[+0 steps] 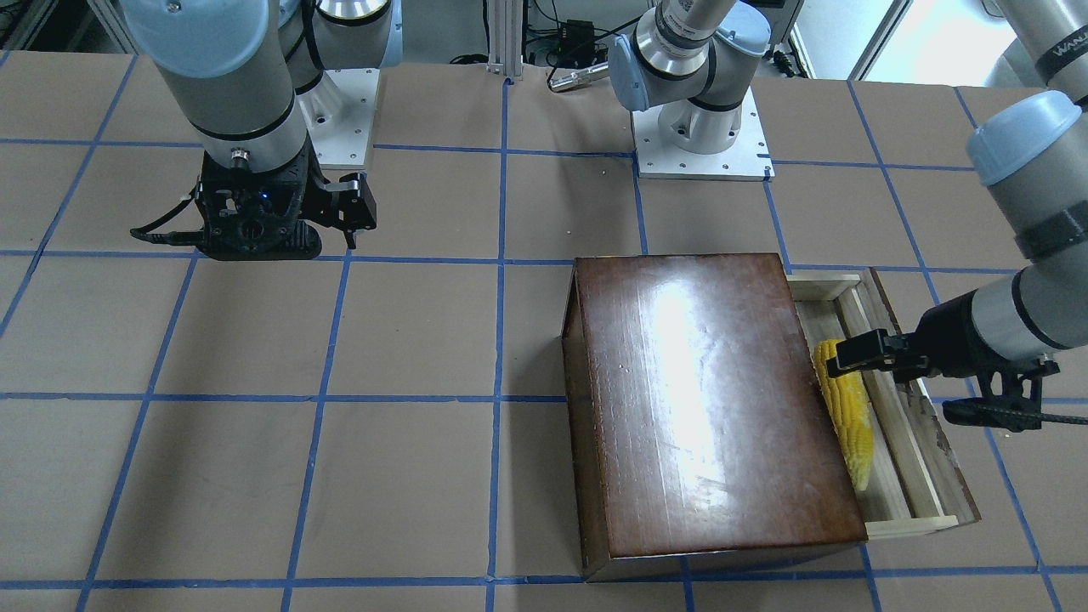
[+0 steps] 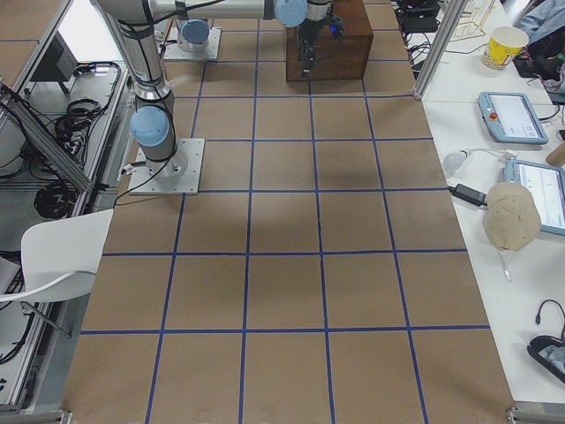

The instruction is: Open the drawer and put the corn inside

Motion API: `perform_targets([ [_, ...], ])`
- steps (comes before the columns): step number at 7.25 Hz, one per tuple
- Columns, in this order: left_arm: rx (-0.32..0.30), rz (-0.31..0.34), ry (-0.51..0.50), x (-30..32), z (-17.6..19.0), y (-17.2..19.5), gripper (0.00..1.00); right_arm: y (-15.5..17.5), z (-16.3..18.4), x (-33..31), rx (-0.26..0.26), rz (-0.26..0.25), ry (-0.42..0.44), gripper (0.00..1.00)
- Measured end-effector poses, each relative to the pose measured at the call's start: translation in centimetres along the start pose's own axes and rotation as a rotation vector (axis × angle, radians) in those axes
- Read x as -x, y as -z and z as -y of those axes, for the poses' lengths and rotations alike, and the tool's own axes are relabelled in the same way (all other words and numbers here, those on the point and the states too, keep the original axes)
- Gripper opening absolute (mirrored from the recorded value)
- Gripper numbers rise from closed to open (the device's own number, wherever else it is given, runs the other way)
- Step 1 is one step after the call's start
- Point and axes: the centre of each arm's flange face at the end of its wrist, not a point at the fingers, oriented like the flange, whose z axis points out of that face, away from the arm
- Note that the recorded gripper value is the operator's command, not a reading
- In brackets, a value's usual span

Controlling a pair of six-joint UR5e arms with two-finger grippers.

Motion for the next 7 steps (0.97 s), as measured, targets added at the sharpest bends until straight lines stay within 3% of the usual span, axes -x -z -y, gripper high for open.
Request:
perform_targets([
  [4, -0.008, 0.102, 0.002, -3.0, -1.4, 7.5, 1.0, 0.0, 0.0, 0.0, 0.0, 0.0, 0.0, 1.0],
  [7, -0.046, 0.146, -0.061, -11.3, -3.4, 9.6, 1.0, 0.0, 0.0, 0.0, 0.0, 0.0, 0.0, 1.0],
])
